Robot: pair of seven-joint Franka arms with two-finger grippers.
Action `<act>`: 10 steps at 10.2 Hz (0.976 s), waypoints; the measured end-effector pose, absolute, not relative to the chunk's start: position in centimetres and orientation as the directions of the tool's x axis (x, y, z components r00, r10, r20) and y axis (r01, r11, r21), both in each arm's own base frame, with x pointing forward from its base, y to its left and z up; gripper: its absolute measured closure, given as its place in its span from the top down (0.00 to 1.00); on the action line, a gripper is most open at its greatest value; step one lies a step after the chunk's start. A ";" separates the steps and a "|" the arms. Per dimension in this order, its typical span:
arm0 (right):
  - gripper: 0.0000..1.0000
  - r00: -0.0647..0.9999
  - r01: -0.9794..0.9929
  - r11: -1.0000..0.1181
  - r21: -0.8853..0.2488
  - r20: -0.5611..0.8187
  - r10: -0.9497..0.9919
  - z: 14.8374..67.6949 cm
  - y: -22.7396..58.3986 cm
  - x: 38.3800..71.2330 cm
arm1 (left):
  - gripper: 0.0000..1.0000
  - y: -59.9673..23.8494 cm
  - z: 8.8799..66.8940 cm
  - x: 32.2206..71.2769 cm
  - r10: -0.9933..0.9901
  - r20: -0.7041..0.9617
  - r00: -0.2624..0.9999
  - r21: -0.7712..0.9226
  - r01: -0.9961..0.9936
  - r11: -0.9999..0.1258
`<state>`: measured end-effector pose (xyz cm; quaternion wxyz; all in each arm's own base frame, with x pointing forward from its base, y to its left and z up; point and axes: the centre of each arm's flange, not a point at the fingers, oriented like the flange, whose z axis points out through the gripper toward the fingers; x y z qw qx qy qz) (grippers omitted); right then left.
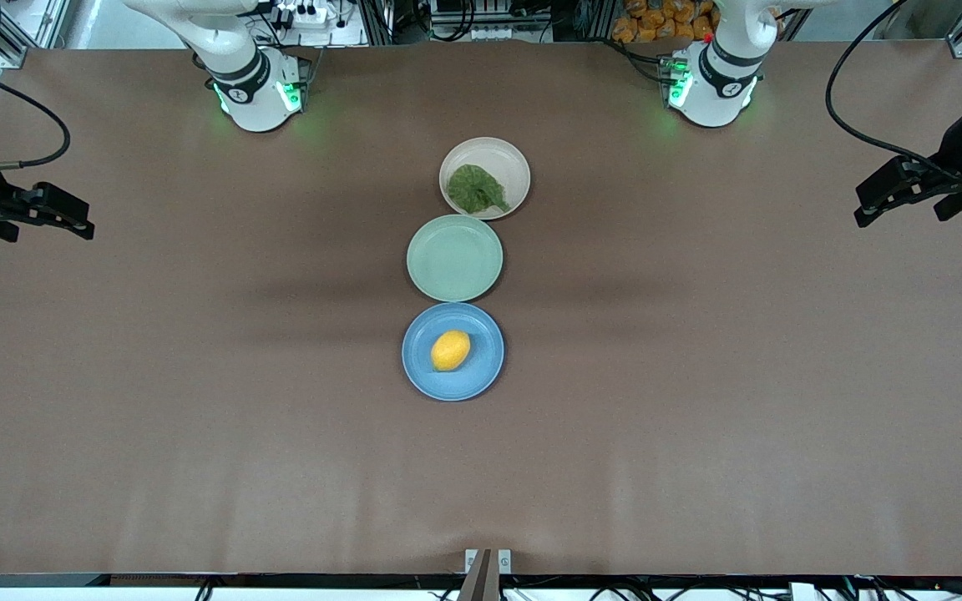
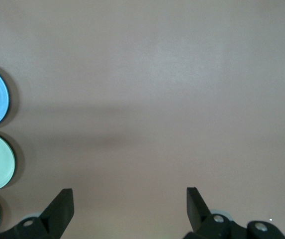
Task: Pick lemon and lettuce from blue and beige plates
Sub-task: 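Move the left gripper over the lettuce on the beige plate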
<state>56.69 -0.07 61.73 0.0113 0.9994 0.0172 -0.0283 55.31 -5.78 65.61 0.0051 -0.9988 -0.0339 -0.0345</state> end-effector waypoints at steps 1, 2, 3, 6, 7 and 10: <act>1.00 0.998 0.035 -0.999 0.022 -0.057 0.034 61.7 -0.1 56.7 | 1.00 -5.8 65.6 55.3 0.063 0.069 0.996 -0.008 0.063 -0.998; 1.00 0.998 0.035 -0.999 0.022 -0.057 0.034 61.7 -0.1 56.7 | 1.00 -5.9 65.6 55.3 0.039 0.068 0.997 -0.010 0.039 -0.999; 1.00 0.998 0.035 -0.999 0.022 -0.057 0.034 61.7 -0.1 56.7 | 1.00 -6.2 65.2 55.5 0.009 0.062 0.998 -0.012 0.009 -1.000; 1.00 0.998 0.035 -0.999 0.022 -0.057 0.033 61.7 -0.1 56.7 | 1.00 -12.1 62.4 55.9 -0.124 0.008 0.992 0.024 -0.124 -0.992; 1.00 0.998 0.034 -0.999 0.022 -0.058 0.033 61.7 -0.1 56.7 | 1.00 -16.5 61.2 55.5 -0.136 -0.010 0.991 0.041 -0.135 -0.990; 1.00 0.994 0.093 -0.996 0.016 -0.062 0.091 61.5 -0.4 56.7 | 1.00 -30.9 57.3 51.6 -0.078 -0.070 0.995 0.052 -0.075 -0.996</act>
